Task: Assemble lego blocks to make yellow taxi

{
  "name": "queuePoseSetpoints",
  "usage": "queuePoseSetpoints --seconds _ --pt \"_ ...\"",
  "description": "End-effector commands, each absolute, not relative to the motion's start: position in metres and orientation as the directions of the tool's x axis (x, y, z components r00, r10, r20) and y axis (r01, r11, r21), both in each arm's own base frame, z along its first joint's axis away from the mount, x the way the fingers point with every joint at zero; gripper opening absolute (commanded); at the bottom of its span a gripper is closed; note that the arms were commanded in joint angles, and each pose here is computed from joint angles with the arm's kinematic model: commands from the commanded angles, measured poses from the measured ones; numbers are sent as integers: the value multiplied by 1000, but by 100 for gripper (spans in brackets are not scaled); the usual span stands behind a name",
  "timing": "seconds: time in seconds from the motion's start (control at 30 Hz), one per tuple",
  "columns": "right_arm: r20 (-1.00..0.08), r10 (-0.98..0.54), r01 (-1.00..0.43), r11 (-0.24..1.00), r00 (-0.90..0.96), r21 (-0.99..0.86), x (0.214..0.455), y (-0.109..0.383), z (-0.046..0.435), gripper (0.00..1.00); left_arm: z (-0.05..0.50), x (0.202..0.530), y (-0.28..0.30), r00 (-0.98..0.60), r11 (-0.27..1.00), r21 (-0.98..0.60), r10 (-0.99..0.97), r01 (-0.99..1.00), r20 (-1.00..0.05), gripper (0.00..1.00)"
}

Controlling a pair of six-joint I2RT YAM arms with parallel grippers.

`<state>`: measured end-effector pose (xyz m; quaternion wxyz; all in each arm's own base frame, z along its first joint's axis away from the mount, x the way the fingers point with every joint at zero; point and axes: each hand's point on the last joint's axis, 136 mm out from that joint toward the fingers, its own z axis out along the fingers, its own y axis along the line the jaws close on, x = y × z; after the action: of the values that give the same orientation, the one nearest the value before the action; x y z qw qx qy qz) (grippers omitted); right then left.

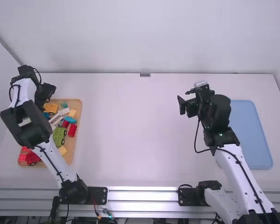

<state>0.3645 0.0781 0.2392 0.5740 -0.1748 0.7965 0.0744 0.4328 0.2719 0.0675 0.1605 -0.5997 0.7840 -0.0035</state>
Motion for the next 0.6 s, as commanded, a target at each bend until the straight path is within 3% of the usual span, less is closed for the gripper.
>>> queuePoseSetpoints --seconds 0.0,0.57 --pt "-951 -185 -364 927 -246 -86 370 80 257 99 49 428 264 -212 252 -188 -955 -949 -207 99" --pt "-951 -179 -363 929 -252 -79 369 80 257 99 4 416 274 -24 76 -200 -967 -977 -253 91"
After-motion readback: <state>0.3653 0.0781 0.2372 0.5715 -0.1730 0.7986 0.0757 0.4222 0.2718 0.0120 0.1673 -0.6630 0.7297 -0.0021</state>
